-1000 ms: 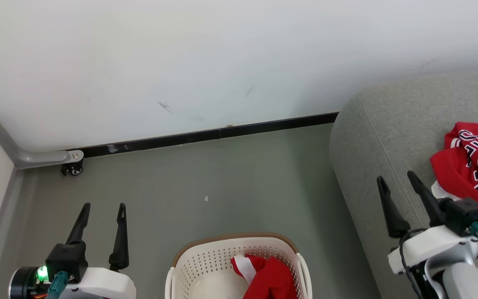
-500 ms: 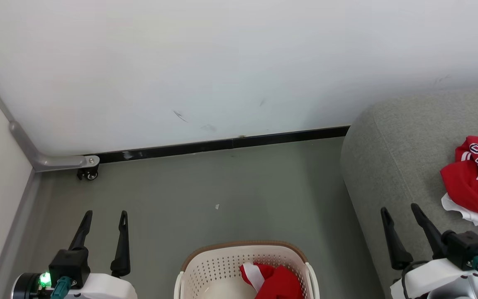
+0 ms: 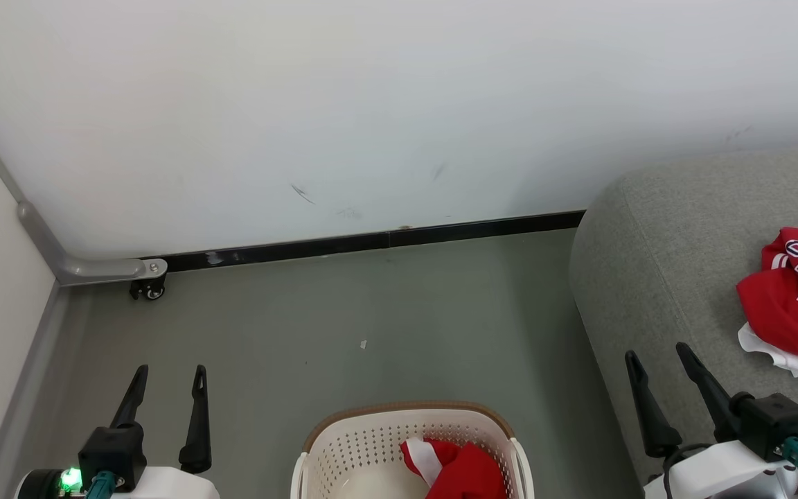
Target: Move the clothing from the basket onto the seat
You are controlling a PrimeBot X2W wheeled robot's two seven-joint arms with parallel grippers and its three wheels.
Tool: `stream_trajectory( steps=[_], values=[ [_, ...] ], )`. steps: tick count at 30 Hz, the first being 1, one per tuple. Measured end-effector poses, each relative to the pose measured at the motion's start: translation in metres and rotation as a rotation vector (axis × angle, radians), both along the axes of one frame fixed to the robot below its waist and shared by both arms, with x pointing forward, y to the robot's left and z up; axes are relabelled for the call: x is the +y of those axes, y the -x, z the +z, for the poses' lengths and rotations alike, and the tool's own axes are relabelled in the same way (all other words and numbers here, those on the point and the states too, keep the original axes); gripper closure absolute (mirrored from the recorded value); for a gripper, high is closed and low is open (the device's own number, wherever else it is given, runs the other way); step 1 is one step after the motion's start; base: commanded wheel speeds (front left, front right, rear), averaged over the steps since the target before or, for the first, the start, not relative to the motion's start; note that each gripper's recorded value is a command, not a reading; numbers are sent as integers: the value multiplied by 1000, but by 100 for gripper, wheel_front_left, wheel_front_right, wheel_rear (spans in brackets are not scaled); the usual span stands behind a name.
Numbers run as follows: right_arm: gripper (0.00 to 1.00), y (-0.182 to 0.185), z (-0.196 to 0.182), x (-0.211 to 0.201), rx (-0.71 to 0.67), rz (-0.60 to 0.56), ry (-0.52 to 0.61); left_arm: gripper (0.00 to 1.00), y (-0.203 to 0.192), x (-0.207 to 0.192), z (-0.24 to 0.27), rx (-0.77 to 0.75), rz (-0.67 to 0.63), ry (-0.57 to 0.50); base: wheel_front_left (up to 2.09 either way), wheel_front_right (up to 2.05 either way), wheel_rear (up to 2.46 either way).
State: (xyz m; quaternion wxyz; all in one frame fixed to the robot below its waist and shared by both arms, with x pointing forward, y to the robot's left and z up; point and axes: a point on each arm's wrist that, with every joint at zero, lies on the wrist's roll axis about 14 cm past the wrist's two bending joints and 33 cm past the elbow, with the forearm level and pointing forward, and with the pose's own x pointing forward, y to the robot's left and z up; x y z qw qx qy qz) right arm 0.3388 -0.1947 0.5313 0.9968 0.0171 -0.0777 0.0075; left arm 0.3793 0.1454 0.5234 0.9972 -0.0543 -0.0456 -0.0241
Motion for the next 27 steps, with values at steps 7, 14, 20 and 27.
stream_trajectory(
  steps=[7, 14, 20, 27],
  values=[
    [0, -1, 5, 3, -11, 10, 2, 0, -1, 7, -1, 2, 20, -14, 0, 0, 0],
    [0, 0, 3, 5, -5, 16, 2, 0, -2, 12, -3, 6, 37, -13, 0, 0, 0],
    [0, -1, 5, 7, -10, 19, 0, 0, -3, 11, -3, 8, 37, -8, 0, 0, 0],
    [0, 0, 5, 7, -4, 20, -7, 0, -4, 9, -5, 11, 30, -10, 0, 0, 0]
  ],
)
